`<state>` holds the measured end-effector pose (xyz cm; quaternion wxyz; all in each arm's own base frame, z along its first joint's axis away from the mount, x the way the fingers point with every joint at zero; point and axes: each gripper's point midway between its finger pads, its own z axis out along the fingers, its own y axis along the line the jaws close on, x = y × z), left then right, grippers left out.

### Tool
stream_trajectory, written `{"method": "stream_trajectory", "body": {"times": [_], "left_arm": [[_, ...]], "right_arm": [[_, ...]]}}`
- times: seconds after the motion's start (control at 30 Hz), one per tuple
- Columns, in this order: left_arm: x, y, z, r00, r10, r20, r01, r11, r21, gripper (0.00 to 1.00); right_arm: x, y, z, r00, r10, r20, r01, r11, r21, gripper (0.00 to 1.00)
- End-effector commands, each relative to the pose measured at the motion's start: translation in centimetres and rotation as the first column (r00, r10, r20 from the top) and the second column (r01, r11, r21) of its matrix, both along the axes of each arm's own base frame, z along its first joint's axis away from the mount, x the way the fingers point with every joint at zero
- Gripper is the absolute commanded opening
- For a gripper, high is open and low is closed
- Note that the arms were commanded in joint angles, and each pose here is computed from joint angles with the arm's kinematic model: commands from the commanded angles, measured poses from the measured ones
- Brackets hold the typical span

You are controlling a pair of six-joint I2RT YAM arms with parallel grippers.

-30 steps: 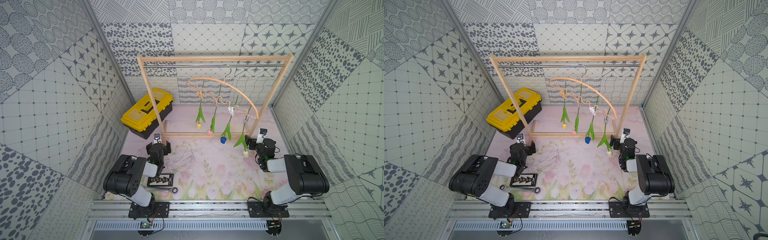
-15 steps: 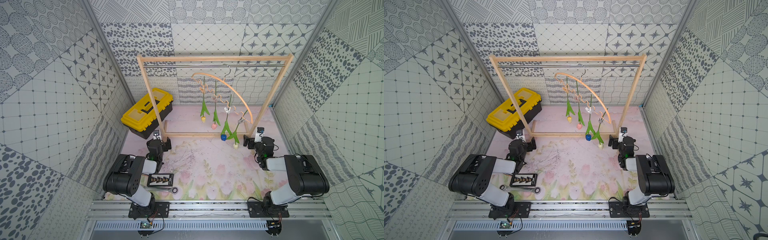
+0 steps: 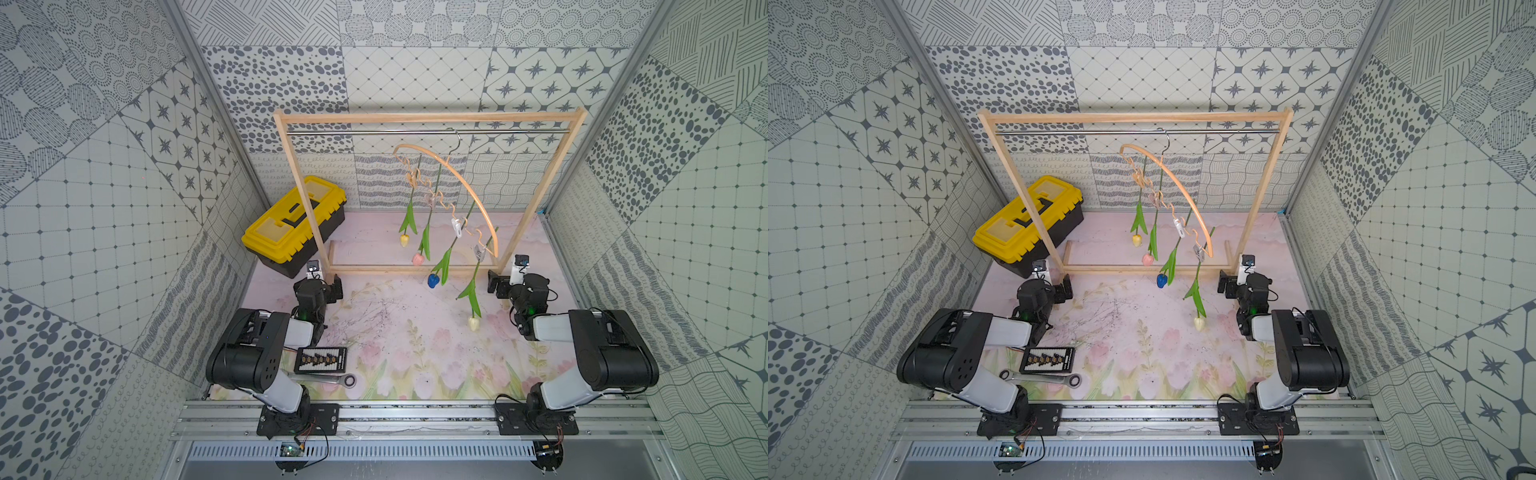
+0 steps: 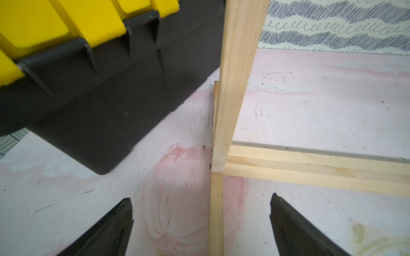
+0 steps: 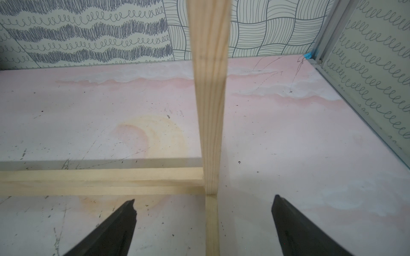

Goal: Dry the flowers on a clothes hanger
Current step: Reset both arms

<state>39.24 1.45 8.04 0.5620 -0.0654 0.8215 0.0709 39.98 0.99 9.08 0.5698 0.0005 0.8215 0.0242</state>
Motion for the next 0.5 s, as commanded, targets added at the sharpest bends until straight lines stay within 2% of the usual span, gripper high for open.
{"method": "stream_trajectory", "body": {"times": [0.0,0.47], "left_arm": [[0.34,-0.25,0.30,1.000,-0.014,0.010,0.014,1.000,-0.015,0.99],[0.38,-0.33,0.33,1.000,-0.017,0.010,0.017,1.000,-0.016,0.99]], "right_arm": [[0.67,0.41,1.43,0.999,0.018,0.047,-0.018,1.000,-0.007,1.00],[0.69,0.34,1.37,0.999,0.015,0.044,-0.015,1.000,-0.007,1.00]]}}
